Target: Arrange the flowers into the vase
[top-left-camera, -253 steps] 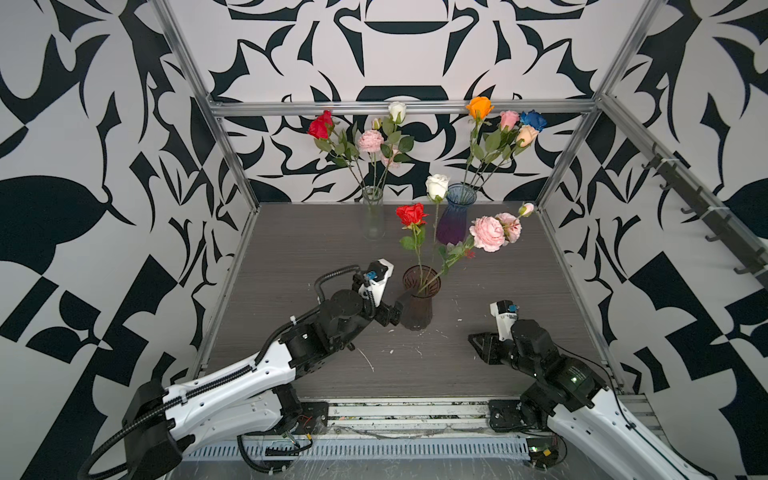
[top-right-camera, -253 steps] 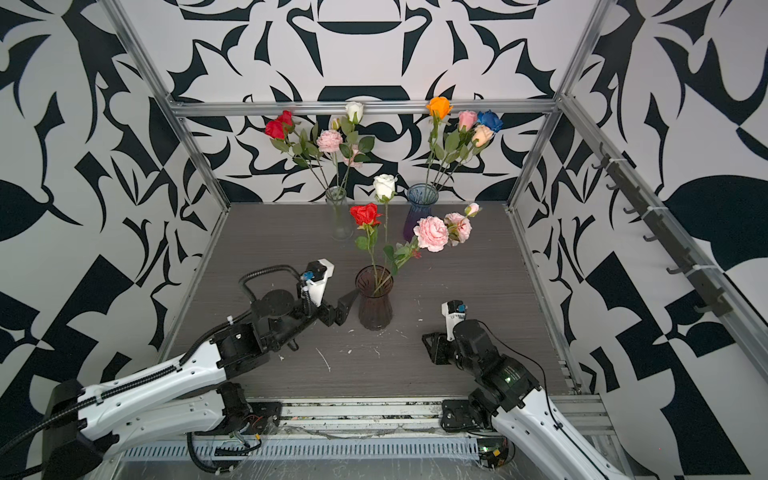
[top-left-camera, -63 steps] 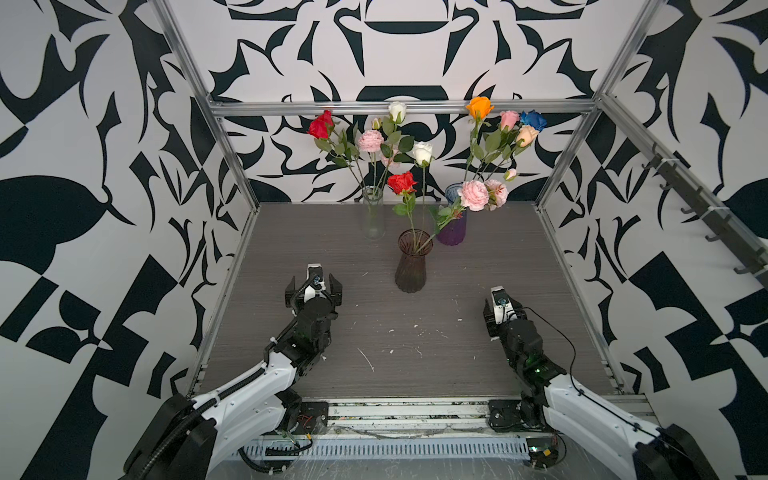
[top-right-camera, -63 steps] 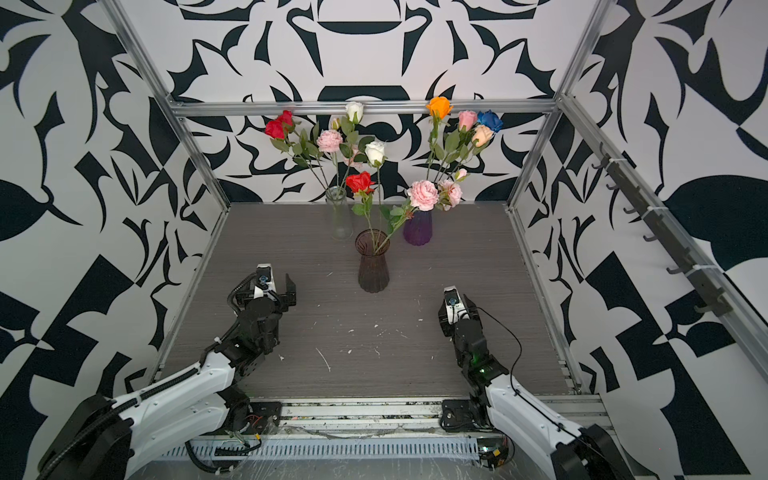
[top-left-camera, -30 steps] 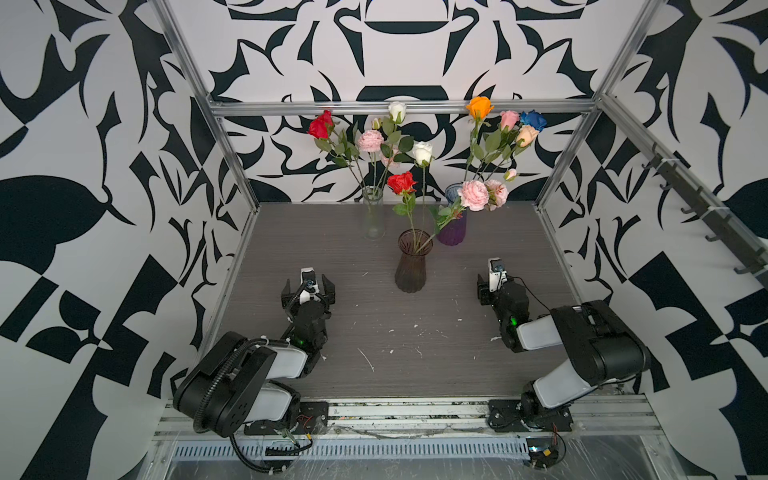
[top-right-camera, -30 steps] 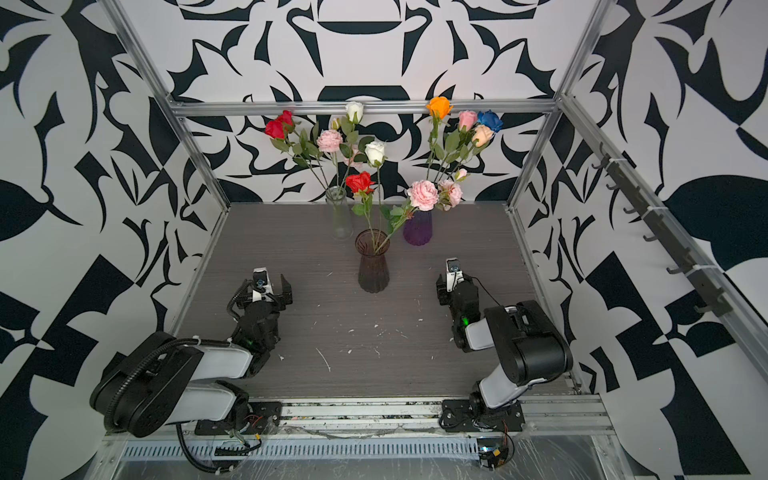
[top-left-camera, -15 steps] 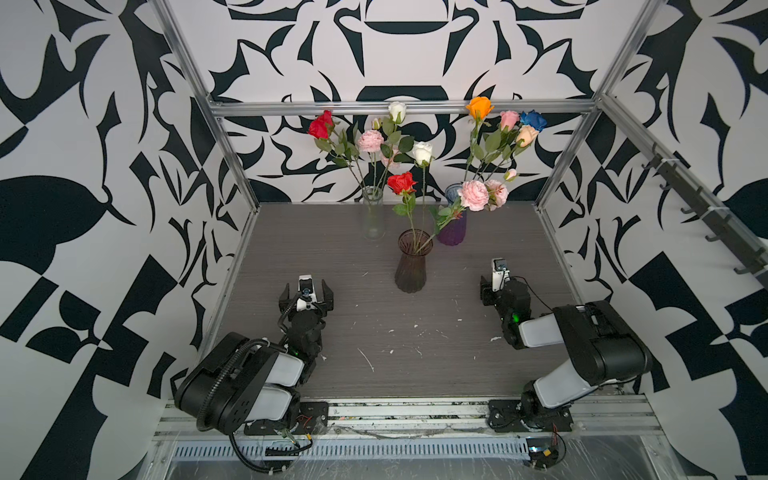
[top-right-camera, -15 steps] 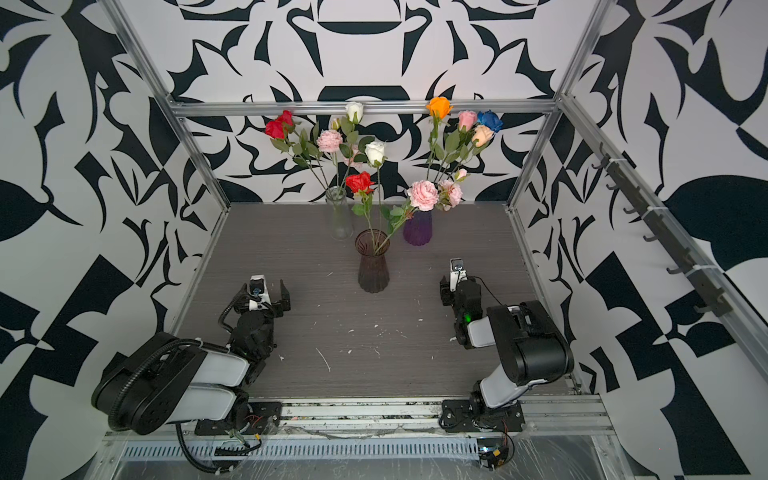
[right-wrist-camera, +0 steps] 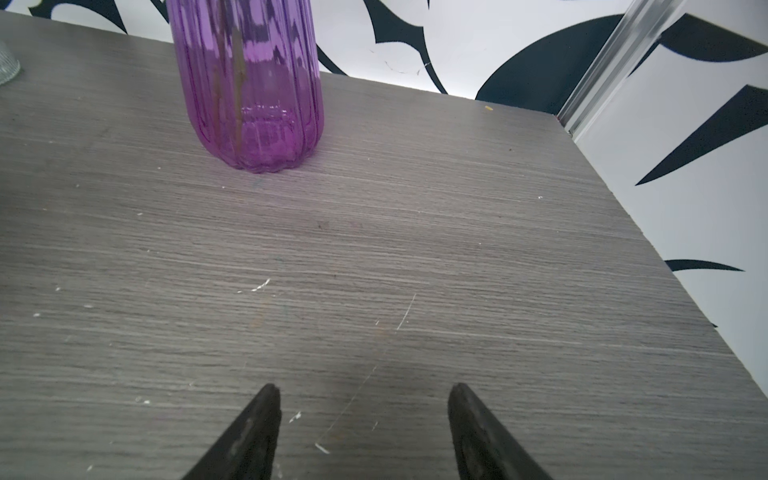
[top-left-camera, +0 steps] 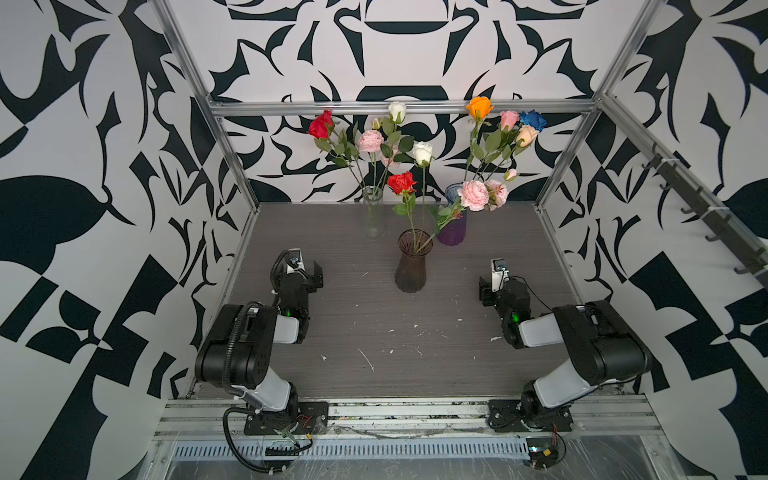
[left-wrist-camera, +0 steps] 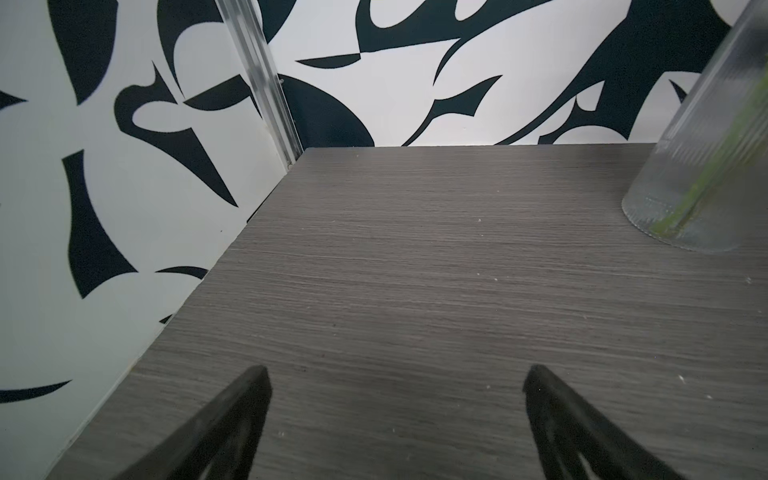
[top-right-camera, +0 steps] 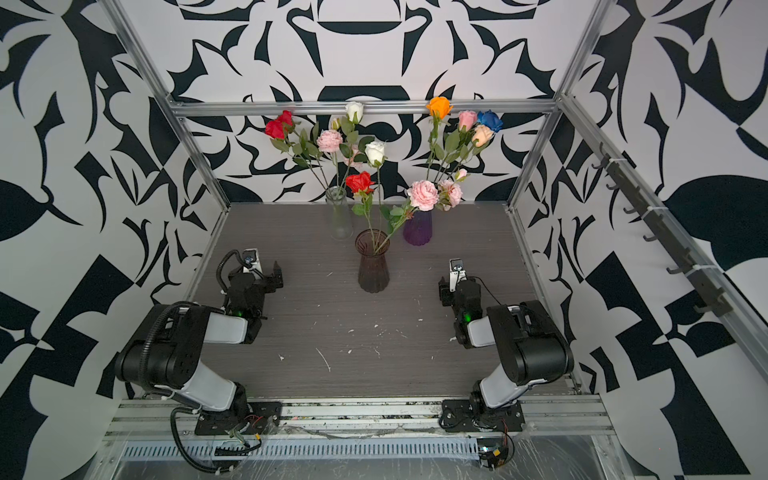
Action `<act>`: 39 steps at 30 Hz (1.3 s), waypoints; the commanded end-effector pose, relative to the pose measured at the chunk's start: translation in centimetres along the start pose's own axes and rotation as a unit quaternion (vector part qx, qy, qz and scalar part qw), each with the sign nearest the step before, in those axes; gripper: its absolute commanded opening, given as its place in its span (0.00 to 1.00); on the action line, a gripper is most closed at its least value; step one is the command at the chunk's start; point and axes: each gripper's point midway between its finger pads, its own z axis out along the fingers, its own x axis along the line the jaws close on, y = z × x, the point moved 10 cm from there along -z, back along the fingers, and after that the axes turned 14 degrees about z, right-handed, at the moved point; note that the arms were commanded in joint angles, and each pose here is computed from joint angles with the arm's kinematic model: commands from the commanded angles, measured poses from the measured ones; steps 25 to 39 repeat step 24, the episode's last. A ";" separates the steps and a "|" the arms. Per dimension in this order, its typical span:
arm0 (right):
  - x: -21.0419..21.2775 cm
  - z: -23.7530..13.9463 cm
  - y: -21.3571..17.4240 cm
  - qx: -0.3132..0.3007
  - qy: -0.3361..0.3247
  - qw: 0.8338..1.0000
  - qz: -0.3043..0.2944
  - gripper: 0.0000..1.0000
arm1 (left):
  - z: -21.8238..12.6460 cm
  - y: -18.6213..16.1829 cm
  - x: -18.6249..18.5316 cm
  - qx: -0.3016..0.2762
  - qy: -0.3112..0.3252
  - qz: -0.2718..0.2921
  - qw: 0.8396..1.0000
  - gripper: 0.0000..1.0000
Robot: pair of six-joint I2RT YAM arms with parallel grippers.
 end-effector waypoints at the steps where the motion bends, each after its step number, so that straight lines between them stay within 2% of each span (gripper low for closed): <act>1: -0.7 0.7 1.9 -0.010 -0.012 0.999 0.038 0.71 | -0.2 -1.0 -0.5 0.024 -0.038 -0.011 0.999 0.99; 5: -0.9 0.7 1.8 -0.012 -0.014 0.999 0.040 0.69 | -0.2 -1.0 -0.5 0.028 -0.040 -0.014 0.999 0.99; 6: -0.9 0.6 1.8 -0.014 -0.015 0.999 0.040 0.77 | -0.2 -1.0 -0.5 0.027 -0.039 -0.013 0.999 1.00; 7: -0.9 0.6 1.8 -0.014 -0.016 0.999 0.040 0.99 | -0.2 -1.0 -0.5 0.027 -0.039 -0.013 0.999 0.99; 8: -0.9 0.6 1.8 -0.014 -0.016 0.999 0.039 0.99 | -0.2 -1.0 -0.5 0.029 -0.040 -0.013 0.999 0.99; 18: -1.0 0.6 1.8 -0.016 -0.019 0.999 0.043 0.99 | -0.2 -1.0 -0.6 0.029 -0.041 -0.013 0.999 0.99; 23: -1.0 0.6 1.8 -0.016 -0.019 0.999 0.043 0.99 | 0.0 -0.8 -1.1 0.025 -0.078 -0.003 0.997 0.99; 39: -1.0 0.6 1.7 -0.015 -0.020 0.999 0.043 0.99 | -0.1 -0.9 -1.1 0.025 -0.077 -0.003 0.997 1.00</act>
